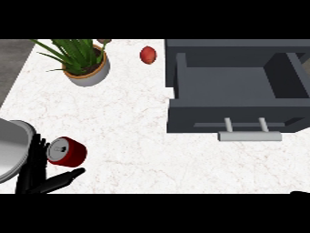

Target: Pick up the can, place it into the drawer and close the drawer

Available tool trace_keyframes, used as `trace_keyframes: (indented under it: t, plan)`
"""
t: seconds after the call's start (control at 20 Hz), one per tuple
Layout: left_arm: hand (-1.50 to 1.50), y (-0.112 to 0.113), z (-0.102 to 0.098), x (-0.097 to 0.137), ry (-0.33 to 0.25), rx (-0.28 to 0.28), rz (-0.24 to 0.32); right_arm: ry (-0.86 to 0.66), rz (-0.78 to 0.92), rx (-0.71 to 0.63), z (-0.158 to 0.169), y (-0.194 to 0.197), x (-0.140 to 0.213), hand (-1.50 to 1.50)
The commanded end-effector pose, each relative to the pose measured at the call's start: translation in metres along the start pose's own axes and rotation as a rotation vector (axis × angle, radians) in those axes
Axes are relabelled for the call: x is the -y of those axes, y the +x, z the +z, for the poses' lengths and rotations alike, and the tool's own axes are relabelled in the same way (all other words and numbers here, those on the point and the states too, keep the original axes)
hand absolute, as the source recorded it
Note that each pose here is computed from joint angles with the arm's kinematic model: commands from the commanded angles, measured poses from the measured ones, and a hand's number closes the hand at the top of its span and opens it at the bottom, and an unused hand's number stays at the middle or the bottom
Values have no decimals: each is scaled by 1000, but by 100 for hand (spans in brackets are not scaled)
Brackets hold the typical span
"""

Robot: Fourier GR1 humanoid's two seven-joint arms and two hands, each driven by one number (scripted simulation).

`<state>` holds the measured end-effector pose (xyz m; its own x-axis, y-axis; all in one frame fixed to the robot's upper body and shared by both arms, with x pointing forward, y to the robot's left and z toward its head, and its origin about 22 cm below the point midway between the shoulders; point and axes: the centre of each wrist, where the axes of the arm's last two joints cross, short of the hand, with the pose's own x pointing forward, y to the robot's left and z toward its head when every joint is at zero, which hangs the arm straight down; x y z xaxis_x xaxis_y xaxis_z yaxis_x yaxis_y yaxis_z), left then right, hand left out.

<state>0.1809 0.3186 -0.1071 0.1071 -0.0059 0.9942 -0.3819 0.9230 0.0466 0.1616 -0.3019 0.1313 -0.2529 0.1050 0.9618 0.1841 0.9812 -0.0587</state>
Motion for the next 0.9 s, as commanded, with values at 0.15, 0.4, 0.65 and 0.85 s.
trace_keyframes:
  t: [0.15, 0.4, 0.65, 0.85]
  plan:
    - [-150, -13, -25, -7, 12, 0, -14, 21, 12, 8, 1, 2, -10, -150]
    - [-150, -39, -23, 12, -35, -1, 15, 9, -4, 14, 6, -13, -12, -150]
    - [-150, -23, -35, 11, -90, 19, 13, 11, 32, 10, 9, -5, 6, -150]
    - [-150, -30, -49, 19, -140, 10, 7, 17, 9, 17, 4, -8, 10, -150]
